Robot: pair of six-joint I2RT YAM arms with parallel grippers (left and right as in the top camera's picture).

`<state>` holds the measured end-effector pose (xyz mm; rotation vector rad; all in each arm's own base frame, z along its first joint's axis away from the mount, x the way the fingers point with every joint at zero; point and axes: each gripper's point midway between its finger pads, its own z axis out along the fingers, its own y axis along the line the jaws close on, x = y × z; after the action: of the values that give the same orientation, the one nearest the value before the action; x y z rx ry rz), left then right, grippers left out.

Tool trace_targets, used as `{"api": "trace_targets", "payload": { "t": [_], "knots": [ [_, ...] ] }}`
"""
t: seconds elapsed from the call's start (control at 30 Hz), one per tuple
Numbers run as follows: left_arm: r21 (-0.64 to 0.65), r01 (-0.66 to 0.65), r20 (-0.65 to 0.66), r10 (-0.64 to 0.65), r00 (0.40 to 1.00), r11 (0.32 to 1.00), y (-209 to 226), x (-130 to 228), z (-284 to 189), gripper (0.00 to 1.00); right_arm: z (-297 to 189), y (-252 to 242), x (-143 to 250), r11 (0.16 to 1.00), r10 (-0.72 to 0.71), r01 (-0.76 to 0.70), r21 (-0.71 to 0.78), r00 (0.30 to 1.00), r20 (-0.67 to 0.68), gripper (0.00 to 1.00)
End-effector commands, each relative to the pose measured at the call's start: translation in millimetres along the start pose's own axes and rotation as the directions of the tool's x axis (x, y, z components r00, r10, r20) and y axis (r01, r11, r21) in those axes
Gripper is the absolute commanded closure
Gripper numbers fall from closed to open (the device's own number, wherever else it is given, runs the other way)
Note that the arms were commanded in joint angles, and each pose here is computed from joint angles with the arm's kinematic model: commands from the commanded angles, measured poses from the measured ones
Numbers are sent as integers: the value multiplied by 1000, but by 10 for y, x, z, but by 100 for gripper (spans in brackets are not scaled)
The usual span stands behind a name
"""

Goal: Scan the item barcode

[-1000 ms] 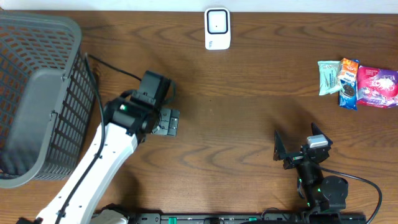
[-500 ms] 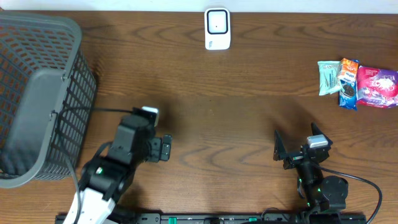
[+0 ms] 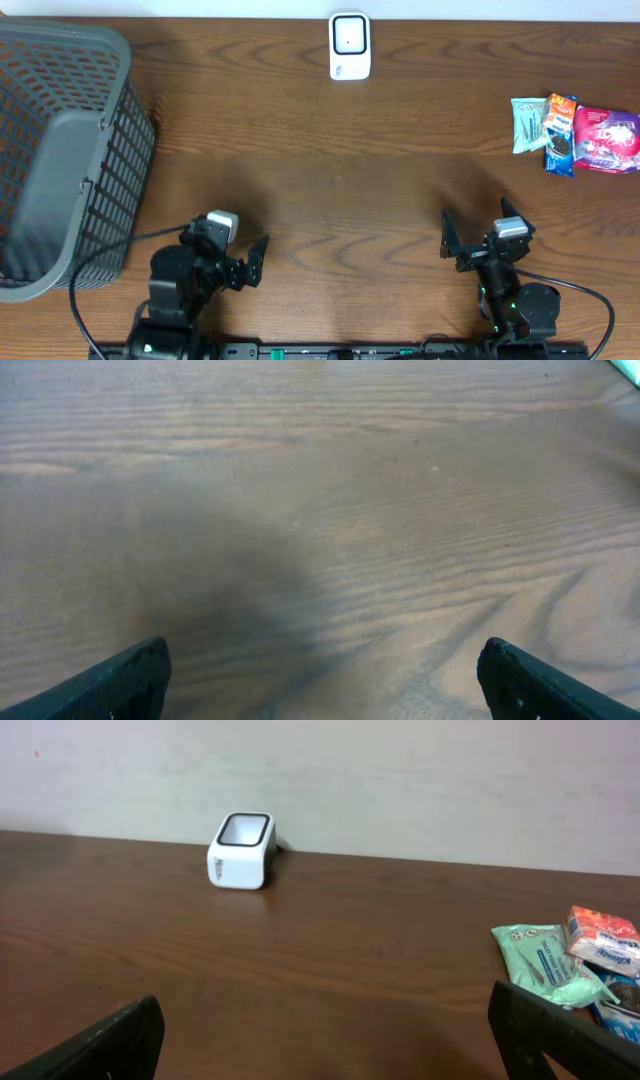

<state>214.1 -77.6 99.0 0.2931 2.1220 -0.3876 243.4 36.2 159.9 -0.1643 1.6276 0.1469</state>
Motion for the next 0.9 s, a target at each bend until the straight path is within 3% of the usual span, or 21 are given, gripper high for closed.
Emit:
{"api": "trace_targets", "payload": {
  "t": [0.0,0.23,0.43,0.6,0.87],
  "knots": [
    [17,-25,50,24,998,1000,-4,95,41,2,-3,-12,4,1000,3,-3,5,1000,0,1],
    [3,-46,204,44,978,999,9,-135,21,2,-3,-11,4,1000,3,-3,5,1000,0,1],
    [-49,-122,448,131,884,991,31,-576,-140,2,-3,-11,4,1000,3,-3,5,1000,0,1],
    [-96,-102,472,136,871,990,139,-630,-204,2,-3,-11,4,1000,3,-3,5,1000,0,1],
    [-112,-59,417,101,903,992,240,-480,-154,2,-3,-12,4,1000,3,-3,5,1000,0,1]
  ]
}}
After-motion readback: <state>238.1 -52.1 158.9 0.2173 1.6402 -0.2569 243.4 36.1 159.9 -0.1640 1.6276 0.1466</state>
